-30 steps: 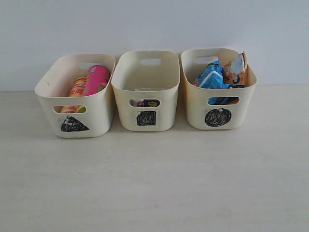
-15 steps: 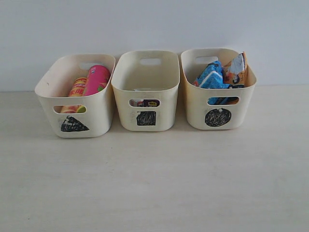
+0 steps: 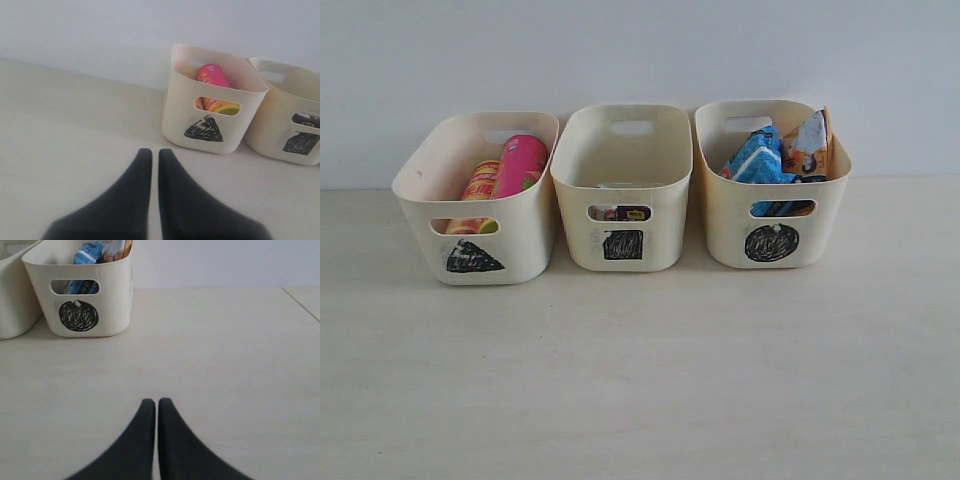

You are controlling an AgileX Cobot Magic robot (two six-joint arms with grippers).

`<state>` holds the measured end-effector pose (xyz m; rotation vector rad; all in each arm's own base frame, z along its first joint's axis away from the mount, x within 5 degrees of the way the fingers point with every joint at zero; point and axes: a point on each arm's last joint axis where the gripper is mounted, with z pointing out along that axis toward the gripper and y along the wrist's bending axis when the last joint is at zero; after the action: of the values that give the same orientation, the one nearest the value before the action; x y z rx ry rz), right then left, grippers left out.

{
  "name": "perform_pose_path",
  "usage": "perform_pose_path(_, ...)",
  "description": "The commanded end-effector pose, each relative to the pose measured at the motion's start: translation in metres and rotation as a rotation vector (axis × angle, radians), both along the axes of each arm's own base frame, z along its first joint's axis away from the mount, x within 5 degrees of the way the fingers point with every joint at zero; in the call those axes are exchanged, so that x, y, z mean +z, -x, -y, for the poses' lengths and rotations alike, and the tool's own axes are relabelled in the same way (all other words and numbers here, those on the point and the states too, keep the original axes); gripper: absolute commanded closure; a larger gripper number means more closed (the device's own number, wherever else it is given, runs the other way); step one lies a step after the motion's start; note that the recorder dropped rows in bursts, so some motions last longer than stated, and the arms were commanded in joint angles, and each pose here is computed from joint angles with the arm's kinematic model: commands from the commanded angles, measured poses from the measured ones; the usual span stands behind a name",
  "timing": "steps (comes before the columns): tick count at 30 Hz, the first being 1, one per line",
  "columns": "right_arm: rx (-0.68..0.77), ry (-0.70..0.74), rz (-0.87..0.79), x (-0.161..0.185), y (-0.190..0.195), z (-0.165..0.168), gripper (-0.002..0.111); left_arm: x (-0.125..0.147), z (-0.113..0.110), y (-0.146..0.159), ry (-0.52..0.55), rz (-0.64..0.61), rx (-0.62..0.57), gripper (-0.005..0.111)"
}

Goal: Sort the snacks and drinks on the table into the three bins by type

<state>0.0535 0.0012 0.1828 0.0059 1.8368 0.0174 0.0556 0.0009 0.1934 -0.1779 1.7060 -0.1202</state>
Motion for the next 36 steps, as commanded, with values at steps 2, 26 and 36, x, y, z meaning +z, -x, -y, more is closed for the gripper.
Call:
perform_pose_path(2, -0.003, 0.003, 0.012, -0.0003, -0.0001, 0.0003, 0.108, -0.0022, -0.0001, 0.0002, -0.020, -0.013, -0.001, 0.102)
perform_pose_path(26, -0.003, 0.002, 0.012, -0.0003, -0.0001, 0.0003, 0.108, -0.0070, 0.0001, 0.0011, -0.044, -0.067, -0.009, 0.102)
perform_pose_path(36, -0.003, 0.002, 0.012, -0.0003, -0.0001, 0.0003, 0.108, -0.0070, 0.0000, 0.0011, -0.049, -0.067, -0.008, 0.102)
